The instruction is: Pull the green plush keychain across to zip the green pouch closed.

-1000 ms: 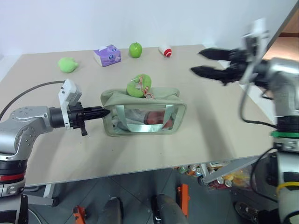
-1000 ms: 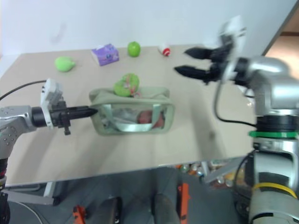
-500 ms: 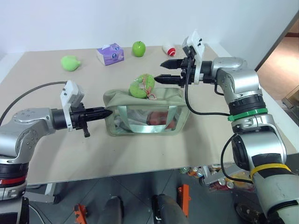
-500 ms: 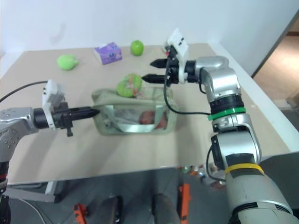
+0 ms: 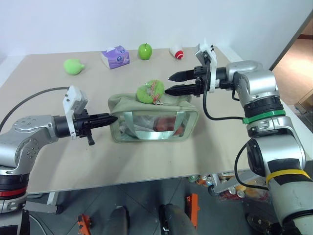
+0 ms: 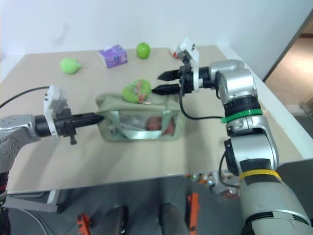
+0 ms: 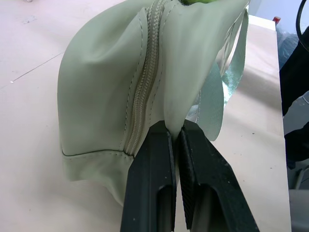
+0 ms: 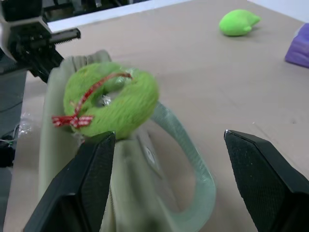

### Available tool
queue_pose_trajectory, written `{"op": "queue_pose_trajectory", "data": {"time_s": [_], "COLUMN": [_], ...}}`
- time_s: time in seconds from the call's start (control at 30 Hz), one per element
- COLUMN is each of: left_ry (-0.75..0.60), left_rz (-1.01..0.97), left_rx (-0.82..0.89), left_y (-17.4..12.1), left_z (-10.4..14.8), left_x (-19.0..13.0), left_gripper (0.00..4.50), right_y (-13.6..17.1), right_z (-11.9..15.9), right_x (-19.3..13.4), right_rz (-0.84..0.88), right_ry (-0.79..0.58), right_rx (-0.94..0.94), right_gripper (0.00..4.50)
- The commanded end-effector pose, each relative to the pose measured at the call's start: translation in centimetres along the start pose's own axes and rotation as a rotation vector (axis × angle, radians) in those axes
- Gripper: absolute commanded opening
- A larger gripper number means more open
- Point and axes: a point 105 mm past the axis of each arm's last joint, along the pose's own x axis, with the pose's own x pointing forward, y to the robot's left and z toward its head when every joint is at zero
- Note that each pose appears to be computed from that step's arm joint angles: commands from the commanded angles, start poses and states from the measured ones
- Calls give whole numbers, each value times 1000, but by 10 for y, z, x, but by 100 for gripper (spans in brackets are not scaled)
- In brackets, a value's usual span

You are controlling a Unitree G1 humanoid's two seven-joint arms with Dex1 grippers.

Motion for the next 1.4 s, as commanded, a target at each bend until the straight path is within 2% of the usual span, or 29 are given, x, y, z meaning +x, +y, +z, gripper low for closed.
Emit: {"op": "queue_pose_trajectory", "data": {"time_s": [0.03,0.2,0.67,0.77,1.03,1.07,1.4], "left_ry": [8,7,4,5,14,15,24], "left_rz": [-28,-32,-38,-38,-47,-48,-57], "left_rx": [14,15,6,0,-16,-17,-25], "left_y": [-6,-5,-8,-9,-12,-13,-13], "left_z": [0,1,-2,-4,-10,-11,-14], "left_x": [2,4,7,7,9,10,12], "left_gripper": [0,0,0,0,0,0,0], "right_y": [10,24,21,18,11,11,0], "right_z": [20,18,17,16,25,26,39], "right_x": [-2,4,31,31,25,24,4], "right_rz": [70,178,163,145,113,110,52], "right_ry": [-53,-42,-26,-27,-60,-66,-131], "right_rx": [-11,21,44,45,38,35,31], "right_gripper": [372,372,372,294,20,3,3]}}
